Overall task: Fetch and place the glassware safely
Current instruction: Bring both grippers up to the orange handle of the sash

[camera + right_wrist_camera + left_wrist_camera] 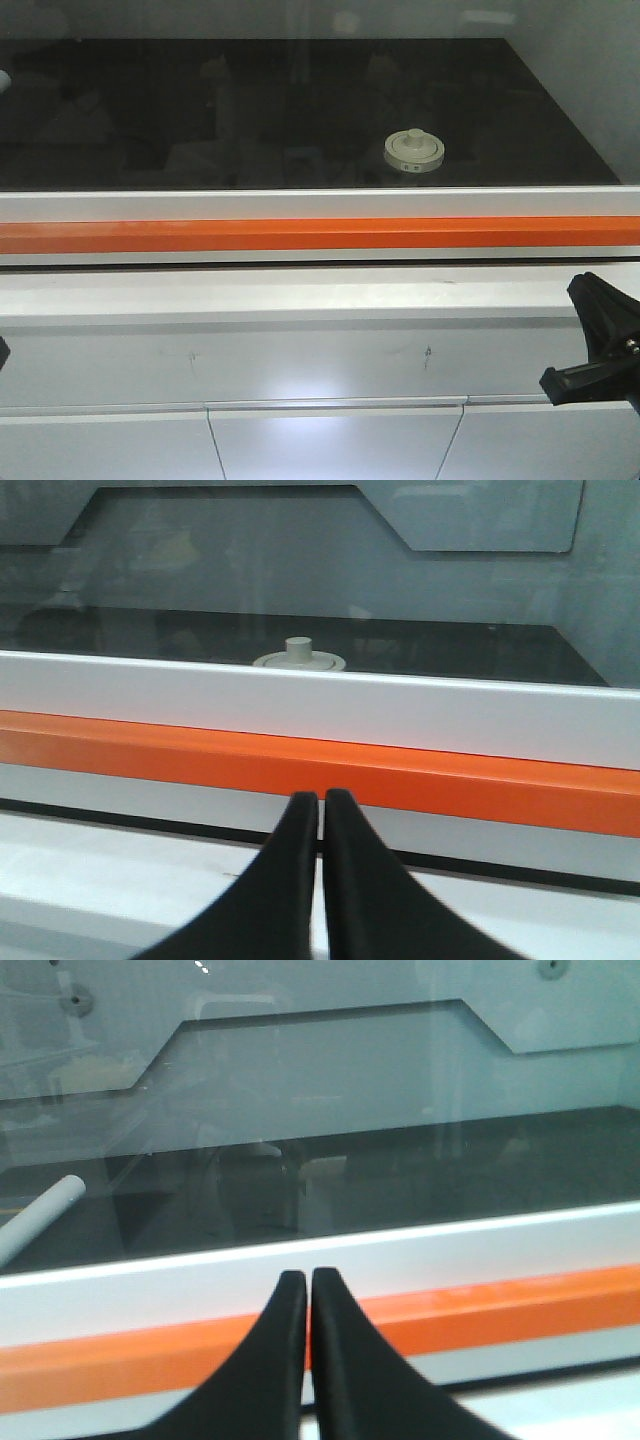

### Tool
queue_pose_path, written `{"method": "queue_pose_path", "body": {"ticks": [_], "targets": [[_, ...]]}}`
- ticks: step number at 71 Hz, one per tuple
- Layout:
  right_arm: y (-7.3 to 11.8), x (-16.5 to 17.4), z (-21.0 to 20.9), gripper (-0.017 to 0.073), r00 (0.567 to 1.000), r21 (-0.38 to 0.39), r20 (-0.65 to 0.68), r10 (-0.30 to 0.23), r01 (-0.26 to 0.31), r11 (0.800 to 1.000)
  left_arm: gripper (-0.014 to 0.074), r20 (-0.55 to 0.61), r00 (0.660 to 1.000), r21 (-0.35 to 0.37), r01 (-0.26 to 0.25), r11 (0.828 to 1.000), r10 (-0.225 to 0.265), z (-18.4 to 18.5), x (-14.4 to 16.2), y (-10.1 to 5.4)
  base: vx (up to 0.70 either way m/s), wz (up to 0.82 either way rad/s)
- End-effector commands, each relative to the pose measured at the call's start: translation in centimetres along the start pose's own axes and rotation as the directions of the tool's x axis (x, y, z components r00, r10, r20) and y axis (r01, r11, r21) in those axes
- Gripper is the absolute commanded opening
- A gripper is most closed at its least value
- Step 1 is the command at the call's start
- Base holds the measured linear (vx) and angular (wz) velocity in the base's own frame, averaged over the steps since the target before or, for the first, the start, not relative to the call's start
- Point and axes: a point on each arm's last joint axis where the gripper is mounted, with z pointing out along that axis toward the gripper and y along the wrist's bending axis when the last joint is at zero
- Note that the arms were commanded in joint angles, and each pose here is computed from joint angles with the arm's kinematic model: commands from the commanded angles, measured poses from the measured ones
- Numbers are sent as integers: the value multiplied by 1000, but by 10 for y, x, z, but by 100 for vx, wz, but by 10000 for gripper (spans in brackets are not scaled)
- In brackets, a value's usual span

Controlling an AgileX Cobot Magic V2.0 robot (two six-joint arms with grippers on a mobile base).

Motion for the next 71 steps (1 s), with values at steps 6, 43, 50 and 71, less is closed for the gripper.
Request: {"method": "queue_pose_path", "body": {"ticks": [6,43,50,71], "targets": [[-4,-8,14,-3,994,34,105,-10,7,999,-7,68,998,5,3,1000,-3,10,2,-1,0,0],[-14,24,56,-3,997,108,66,-45,38,993,-7,59,997,-4,53,999,-52,34,17,0,0,0],[-15,27,65,-3,997,109,57,-45,39,993,-7,67,996,-4,53,999,-52,34,16,0,0,0],[-17,40,81,-3,998,111,29,-47,44,993,-7,74,996,-4,53,999,-52,34,16,0,0,0]]}}
